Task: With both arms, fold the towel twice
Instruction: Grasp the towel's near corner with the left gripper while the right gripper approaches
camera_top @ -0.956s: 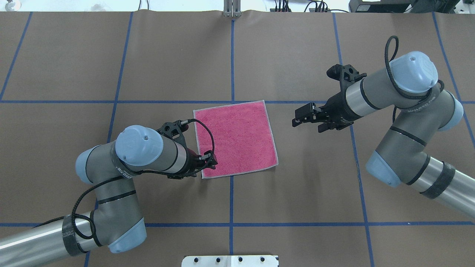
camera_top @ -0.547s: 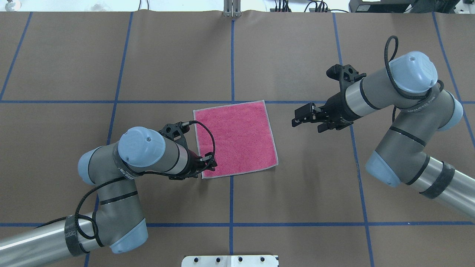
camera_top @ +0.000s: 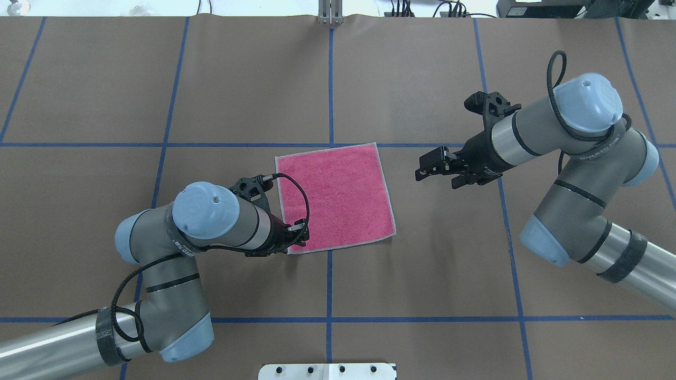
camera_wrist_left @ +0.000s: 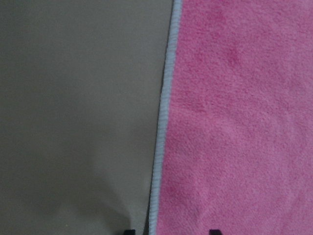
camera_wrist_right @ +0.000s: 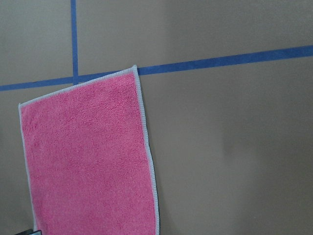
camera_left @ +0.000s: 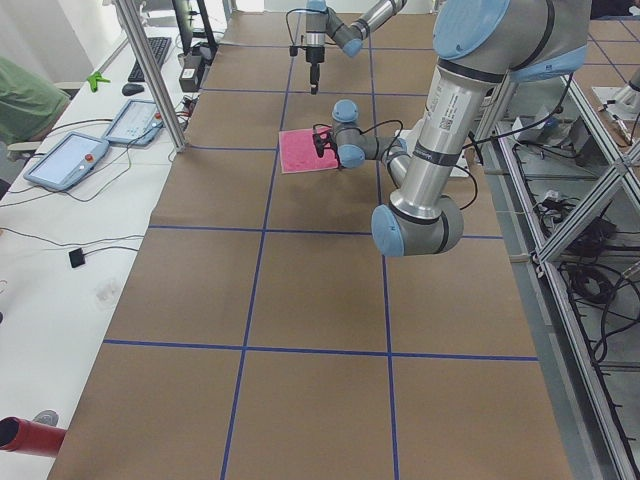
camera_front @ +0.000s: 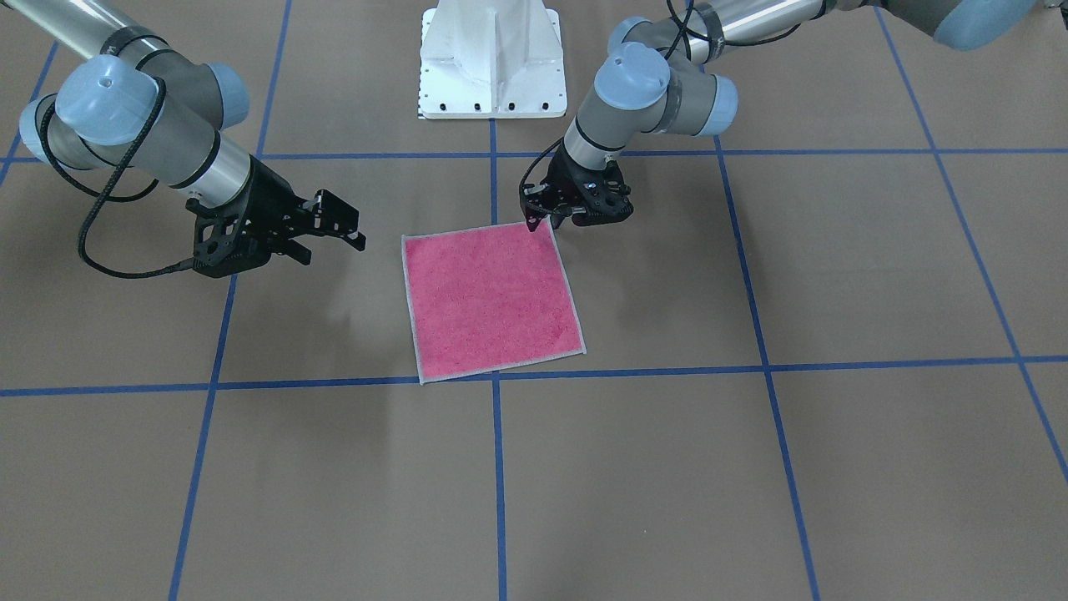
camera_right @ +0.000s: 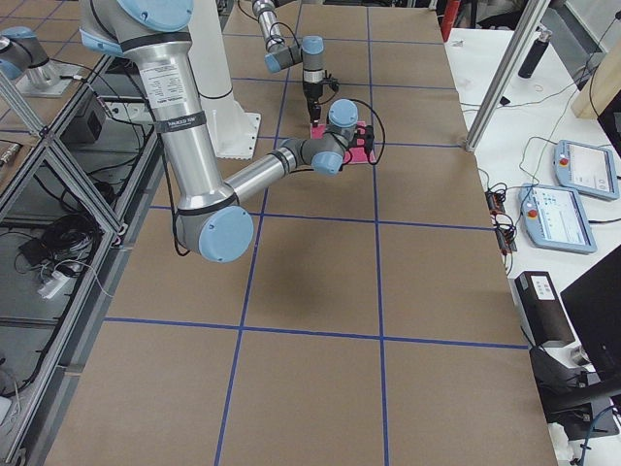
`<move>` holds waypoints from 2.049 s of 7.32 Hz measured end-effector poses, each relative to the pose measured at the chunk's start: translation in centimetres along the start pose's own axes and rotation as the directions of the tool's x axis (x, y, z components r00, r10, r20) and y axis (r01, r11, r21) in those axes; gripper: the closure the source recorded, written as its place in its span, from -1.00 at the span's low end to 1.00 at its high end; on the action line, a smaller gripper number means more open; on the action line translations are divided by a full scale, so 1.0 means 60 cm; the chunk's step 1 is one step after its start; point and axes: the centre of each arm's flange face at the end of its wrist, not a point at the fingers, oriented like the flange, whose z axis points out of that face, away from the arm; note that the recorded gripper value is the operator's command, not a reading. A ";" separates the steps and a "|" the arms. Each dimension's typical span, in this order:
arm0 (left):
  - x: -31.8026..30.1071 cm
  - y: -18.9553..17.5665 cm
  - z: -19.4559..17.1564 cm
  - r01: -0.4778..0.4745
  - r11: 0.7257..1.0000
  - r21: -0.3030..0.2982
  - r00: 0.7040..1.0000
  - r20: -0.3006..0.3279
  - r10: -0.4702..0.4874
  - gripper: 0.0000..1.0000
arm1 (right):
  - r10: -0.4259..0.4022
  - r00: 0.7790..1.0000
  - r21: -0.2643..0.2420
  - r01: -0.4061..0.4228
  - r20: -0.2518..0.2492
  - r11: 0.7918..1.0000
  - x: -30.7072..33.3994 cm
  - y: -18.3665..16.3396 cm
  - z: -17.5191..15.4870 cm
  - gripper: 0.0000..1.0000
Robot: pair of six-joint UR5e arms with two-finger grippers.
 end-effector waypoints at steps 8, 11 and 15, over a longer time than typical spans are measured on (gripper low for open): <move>0.018 0.008 -0.007 -0.004 1.000 0.013 1.000 -0.020 0.005 1.00 | -0.007 1.000 -0.022 0.007 -0.004 1.000 -0.007 0.020 0.023 -0.87; 0.022 0.007 -0.012 -0.005 1.000 0.014 1.000 -0.028 0.005 1.00 | 0.005 1.000 -0.034 -0.005 -0.009 0.999 -0.060 0.053 0.084 -0.86; 0.025 0.007 -0.018 -0.006 1.000 0.014 0.999 -0.035 0.006 1.00 | 0.018 0.999 -0.035 -0.020 -0.051 0.999 -0.074 0.084 0.161 -0.60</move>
